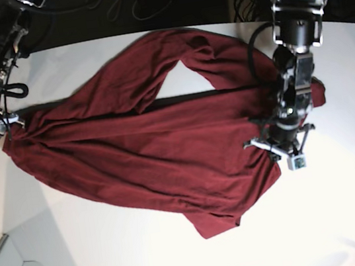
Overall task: Layout the t-shirt on the table in an organized manner, then fold the t-shirt properly
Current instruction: 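Grasp a fold of the red shirt with the left gripper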
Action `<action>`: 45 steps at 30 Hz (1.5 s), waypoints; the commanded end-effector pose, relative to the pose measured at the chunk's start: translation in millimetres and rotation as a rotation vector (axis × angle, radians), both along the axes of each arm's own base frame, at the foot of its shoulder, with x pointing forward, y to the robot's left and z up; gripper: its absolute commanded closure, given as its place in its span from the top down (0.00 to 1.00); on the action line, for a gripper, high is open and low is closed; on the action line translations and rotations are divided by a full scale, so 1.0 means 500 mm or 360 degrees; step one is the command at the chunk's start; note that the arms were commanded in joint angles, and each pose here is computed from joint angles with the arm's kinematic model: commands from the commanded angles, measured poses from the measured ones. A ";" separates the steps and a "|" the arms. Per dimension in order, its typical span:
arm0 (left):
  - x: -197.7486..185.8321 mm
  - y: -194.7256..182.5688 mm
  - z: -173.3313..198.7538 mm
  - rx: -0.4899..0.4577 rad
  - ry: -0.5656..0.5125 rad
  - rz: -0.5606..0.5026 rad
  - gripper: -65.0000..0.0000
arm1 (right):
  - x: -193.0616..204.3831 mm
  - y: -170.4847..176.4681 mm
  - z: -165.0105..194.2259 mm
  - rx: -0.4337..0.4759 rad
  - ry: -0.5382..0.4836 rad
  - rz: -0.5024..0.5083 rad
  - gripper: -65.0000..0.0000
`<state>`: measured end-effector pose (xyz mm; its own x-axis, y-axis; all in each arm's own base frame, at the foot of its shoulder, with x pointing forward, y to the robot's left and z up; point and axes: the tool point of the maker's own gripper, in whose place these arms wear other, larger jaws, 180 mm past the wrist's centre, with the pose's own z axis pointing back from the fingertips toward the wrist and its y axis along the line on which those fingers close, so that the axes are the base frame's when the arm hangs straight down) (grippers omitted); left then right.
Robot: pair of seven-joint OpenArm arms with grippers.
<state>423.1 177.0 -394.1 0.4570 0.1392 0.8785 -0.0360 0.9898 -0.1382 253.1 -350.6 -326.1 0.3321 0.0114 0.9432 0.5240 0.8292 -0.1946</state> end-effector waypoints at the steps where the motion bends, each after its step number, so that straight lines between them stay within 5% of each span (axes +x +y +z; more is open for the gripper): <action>1: 0.027 0.016 0.090 0.0007 -0.0218 0.0022 0.00 | 0.008 -0.008 0.032 -0.0054 -0.0077 -0.0002 0.45; 7: -0.088 0.005 0.245 -0.0018 -0.0556 0.0000 0.00 | 0.009 -0.009 0.033 -0.0056 -0.0077 -0.0001 0.45; 12: -0.176 -0.031 0.295 -0.0025 -0.0631 -0.0075 0.00 | 0.009 -0.011 0.035 -0.0063 -0.0077 0.0000 0.45; 19: -0.244 -0.084 0.160 -0.0056 -0.0319 -0.0202 0.00 | 0.009 -0.007 0.031 -0.0052 -0.0075 0.0001 0.45; 30: -0.372 -0.246 0.052 0.0000 -0.0019 -0.0833 0.01 | 0.018 0.005 0.030 -0.0046 -0.0076 0.0032 0.45; 38: -0.398 -0.257 0.049 0.0181 0.0005 -0.1166 0.36 | 0.020 0.006 0.030 -0.0045 -0.0078 0.0034 0.45; 45: -0.352 -0.240 0.131 0.0188 -0.0177 -0.1097 0.47 | 0.020 0.006 0.030 -0.0045 -0.0078 0.0034 0.45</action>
<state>239.1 53.6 -339.0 0.3460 -0.2592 0.9017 0.6218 0.7831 -0.0135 258.2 -343.9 -327.3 0.3330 0.0137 0.9428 0.5063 0.8410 -0.1910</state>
